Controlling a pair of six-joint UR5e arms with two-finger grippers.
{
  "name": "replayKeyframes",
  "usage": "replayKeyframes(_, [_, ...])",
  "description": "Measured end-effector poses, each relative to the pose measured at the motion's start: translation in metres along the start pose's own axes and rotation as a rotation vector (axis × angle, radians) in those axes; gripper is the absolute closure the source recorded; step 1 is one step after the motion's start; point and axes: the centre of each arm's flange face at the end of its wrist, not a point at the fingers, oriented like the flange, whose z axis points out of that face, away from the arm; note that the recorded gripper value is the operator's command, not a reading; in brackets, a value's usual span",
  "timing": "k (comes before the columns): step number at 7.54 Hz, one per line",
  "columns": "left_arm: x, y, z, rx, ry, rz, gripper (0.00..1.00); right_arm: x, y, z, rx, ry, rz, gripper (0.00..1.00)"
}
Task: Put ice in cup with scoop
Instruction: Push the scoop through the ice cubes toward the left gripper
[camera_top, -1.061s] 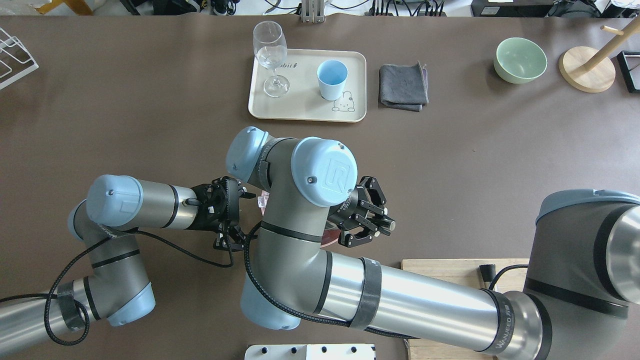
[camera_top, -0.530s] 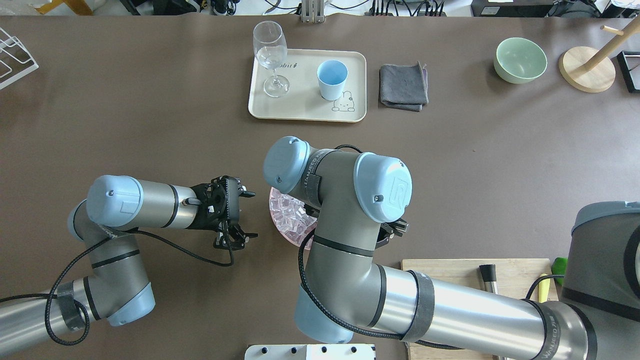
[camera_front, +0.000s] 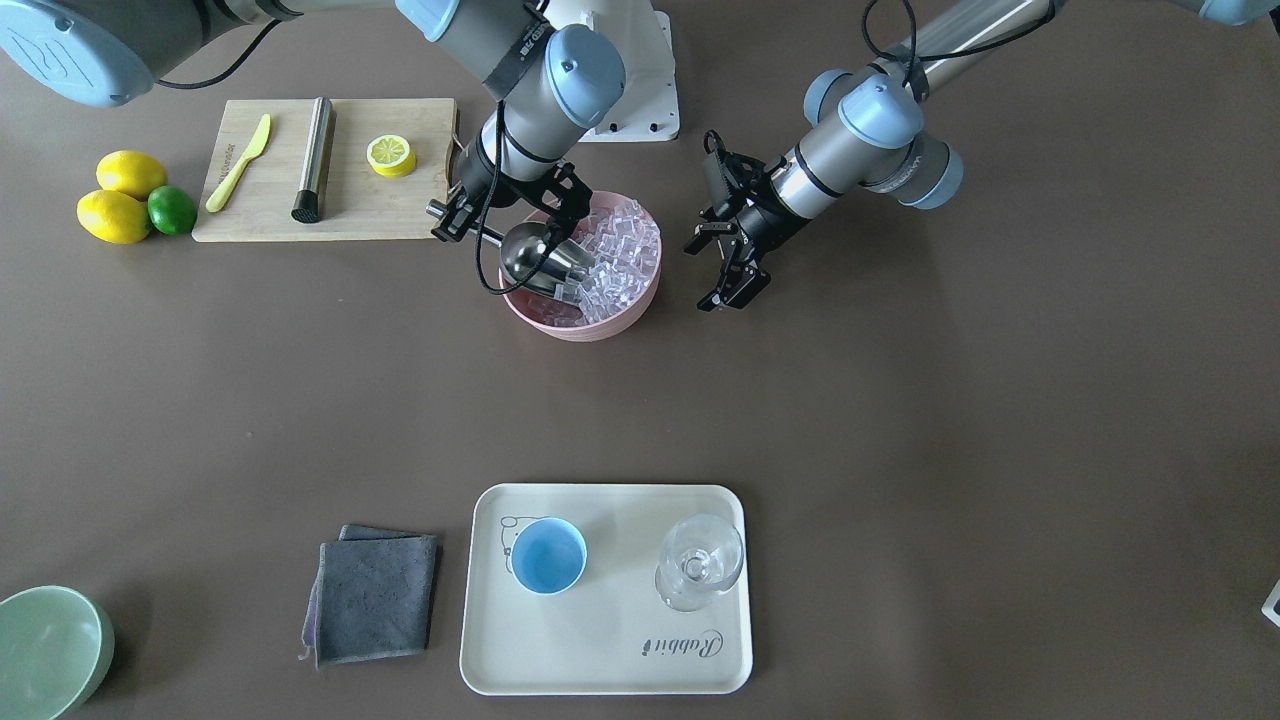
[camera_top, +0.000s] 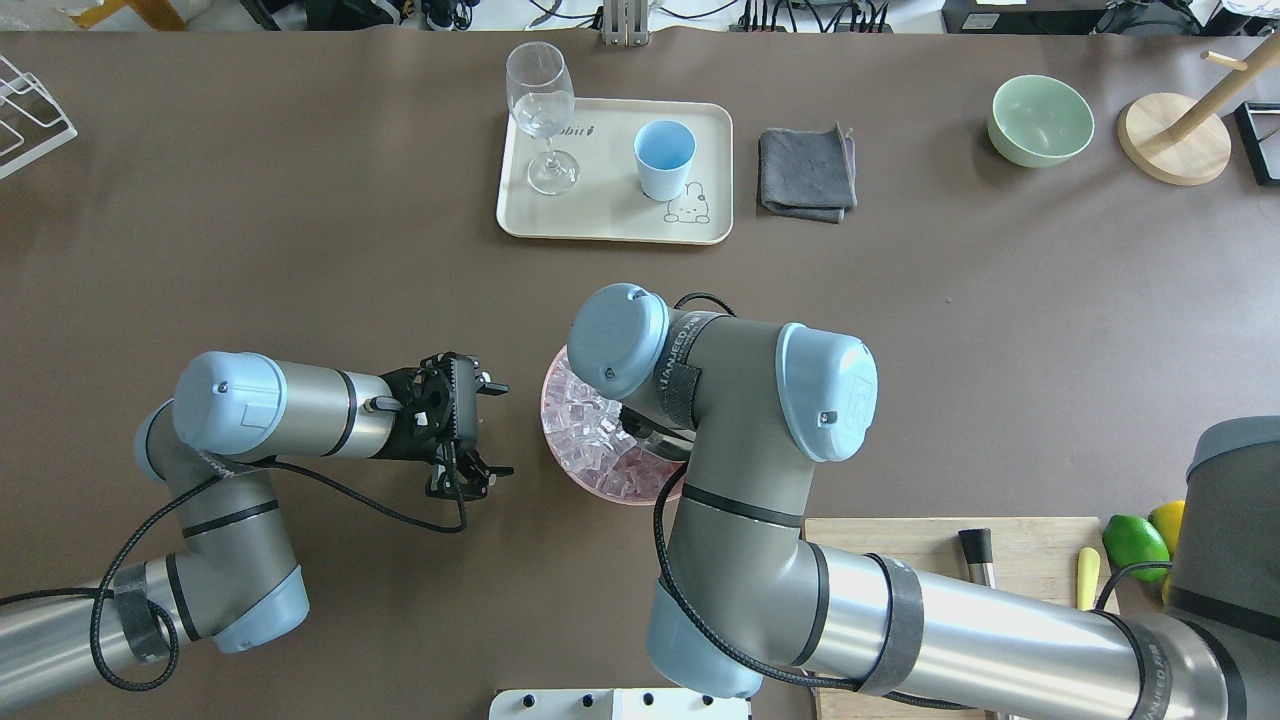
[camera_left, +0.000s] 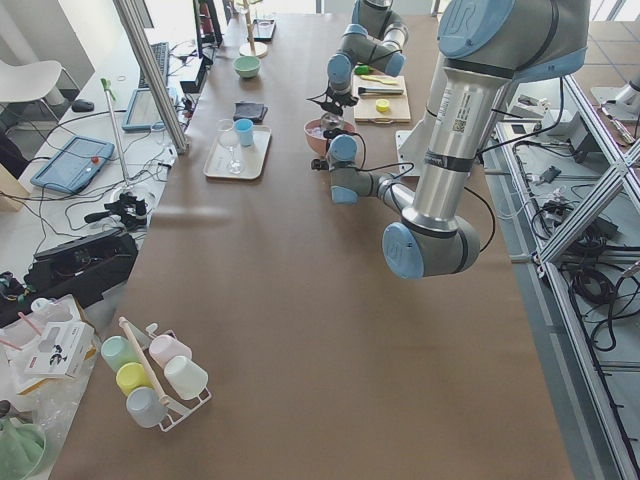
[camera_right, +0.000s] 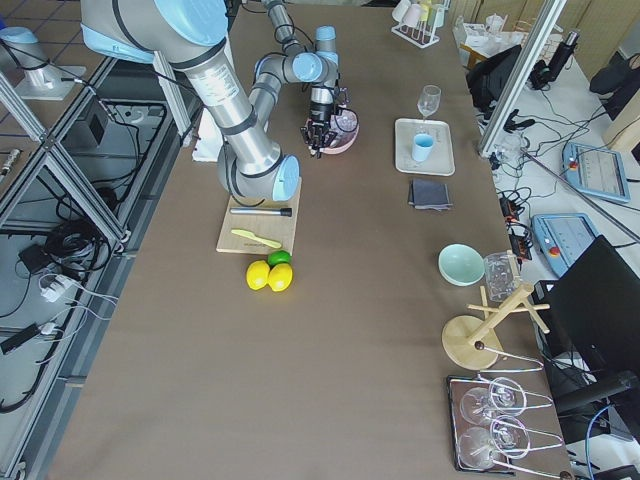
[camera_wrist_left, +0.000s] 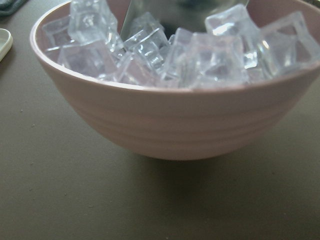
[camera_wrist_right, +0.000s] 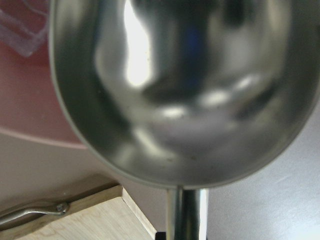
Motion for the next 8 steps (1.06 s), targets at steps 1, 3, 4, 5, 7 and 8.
replayKeyframes(1, [-0.001,0.0,0.0,-0.001,-0.008,-0.001,0.02,0.0,0.002,0.0,0.026,-0.001,-0.003,1.0])
replayKeyframes(3, [-0.002,0.001,0.0,-0.003,-0.015,-0.002,0.02,0.0,0.002,0.003,0.065,-0.003,-0.008,1.0])
replayKeyframes(4, [-0.002,0.001,0.0,-0.003,-0.016,-0.002,0.02,0.001,0.001,0.009,0.091,-0.006,-0.012,1.0])
replayKeyframes(5, [-0.002,0.0,0.0,-0.001,-0.017,-0.002,0.02,0.001,0.0,0.014,0.116,-0.007,-0.015,1.0])
replayKeyframes(7, [-0.002,-0.001,0.0,0.0,-0.018,-0.001,0.02,0.001,0.003,0.017,0.15,-0.009,-0.02,1.0])
replayKeyframes(8, [-0.002,-0.001,0.0,-0.001,-0.018,-0.002,0.02,0.002,0.005,0.02,0.172,-0.009,-0.022,1.0])
